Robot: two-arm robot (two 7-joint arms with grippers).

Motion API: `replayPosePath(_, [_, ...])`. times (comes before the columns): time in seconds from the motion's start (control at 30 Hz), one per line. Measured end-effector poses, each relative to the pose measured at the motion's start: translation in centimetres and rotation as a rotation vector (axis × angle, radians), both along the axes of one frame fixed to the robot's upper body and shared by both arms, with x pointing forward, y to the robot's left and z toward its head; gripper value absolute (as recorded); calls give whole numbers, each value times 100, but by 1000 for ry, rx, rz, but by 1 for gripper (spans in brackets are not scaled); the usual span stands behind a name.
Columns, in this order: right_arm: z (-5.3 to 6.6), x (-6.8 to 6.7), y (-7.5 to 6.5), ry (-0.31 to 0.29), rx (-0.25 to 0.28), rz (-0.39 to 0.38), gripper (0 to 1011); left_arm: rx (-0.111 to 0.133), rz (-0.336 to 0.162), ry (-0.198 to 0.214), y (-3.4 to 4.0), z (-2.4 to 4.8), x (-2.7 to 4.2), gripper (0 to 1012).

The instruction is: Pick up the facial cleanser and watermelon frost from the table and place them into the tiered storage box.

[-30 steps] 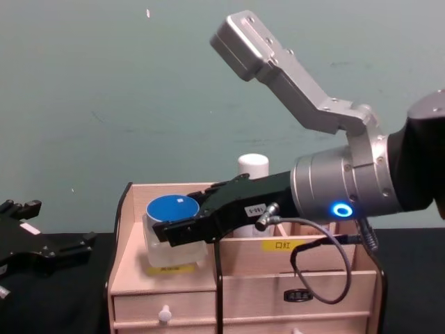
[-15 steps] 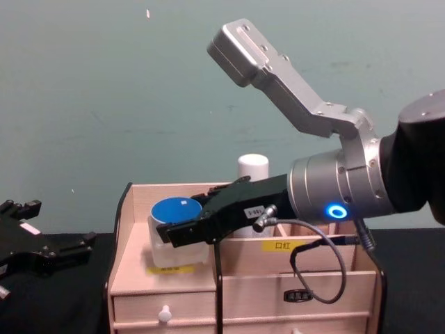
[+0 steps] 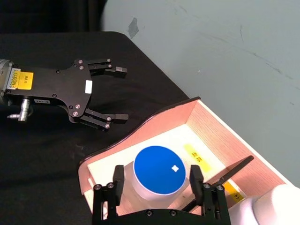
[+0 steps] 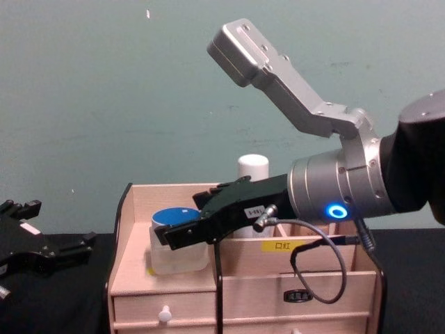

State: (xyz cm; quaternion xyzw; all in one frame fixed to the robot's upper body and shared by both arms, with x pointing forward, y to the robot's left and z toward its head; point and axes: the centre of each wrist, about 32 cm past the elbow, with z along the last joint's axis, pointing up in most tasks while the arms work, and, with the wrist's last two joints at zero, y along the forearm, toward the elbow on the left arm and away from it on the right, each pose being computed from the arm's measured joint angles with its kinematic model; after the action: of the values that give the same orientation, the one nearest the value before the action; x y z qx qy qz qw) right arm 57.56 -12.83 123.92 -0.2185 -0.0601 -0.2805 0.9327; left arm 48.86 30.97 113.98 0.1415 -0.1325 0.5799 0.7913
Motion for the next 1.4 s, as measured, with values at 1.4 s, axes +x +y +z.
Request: replayPosePath(1.4, [206,-638,-654,-229,106,-221,1002,0,0,0,-1,0,0,1010])
